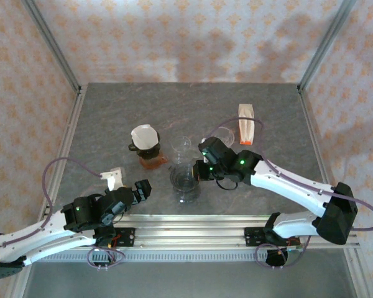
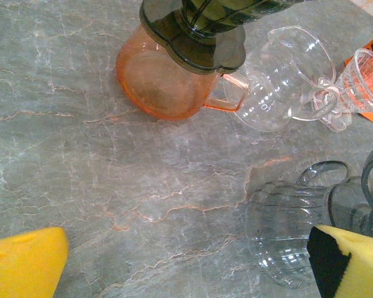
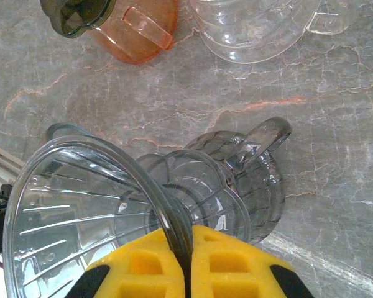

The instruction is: Place the coffee filter in the dripper

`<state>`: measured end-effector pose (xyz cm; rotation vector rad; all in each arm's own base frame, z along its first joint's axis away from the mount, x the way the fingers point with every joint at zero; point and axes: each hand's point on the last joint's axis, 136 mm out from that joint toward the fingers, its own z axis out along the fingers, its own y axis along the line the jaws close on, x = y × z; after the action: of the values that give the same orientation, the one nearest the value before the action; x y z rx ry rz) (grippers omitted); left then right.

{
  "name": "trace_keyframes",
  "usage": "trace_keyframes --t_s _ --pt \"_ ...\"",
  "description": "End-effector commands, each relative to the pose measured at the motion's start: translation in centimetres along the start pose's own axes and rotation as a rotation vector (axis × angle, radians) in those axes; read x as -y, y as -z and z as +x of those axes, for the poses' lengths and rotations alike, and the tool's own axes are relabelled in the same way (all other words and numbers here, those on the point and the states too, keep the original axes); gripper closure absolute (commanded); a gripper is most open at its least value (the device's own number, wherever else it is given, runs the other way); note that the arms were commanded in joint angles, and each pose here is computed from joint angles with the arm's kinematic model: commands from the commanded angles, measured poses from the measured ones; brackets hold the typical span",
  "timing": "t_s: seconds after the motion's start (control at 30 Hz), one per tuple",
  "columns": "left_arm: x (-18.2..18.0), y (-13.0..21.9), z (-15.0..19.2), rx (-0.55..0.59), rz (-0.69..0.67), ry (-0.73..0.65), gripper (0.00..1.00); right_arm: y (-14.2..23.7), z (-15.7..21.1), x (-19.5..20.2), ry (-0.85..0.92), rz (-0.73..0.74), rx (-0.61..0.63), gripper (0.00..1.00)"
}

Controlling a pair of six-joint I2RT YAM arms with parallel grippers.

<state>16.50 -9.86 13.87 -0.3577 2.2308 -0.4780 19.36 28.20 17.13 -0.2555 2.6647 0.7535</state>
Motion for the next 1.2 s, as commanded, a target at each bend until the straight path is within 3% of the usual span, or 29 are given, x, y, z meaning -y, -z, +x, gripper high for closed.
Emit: trace_keyframes --t_s 0.0,0.23,0.43,0.77,1.17 --pt "-0.6 -0.2 -0.4 0.039 -0.031 0.001 0.0 -0.3 0.2 0.8 -0.006 0.034 0.014 0.95" --pt "-0.5 -0.3 -0.2 0.03 -0.037 -0.007 0.0 -0.2 0.2 1.0 -0.016 0.036 0.025 0.55" --pt "0.0 -0.5 -0.2 0.026 -0.02 -0.007 0.0 0.8 -0.5 1.6 -0.015 0.07 0.072 0.38" --pt "0.9 -0.9 -0.1 0.019 -0.01 -0.034 0.0 6.0 -5.1 4.5 -0.015 0.202 0.28 0.36" --pt "1.9 -1.8 0.9 -0.021 -0.01 -0.075 0.0 8.5 -13.0 14.6 -0.171 0.418 0.432 0.42"
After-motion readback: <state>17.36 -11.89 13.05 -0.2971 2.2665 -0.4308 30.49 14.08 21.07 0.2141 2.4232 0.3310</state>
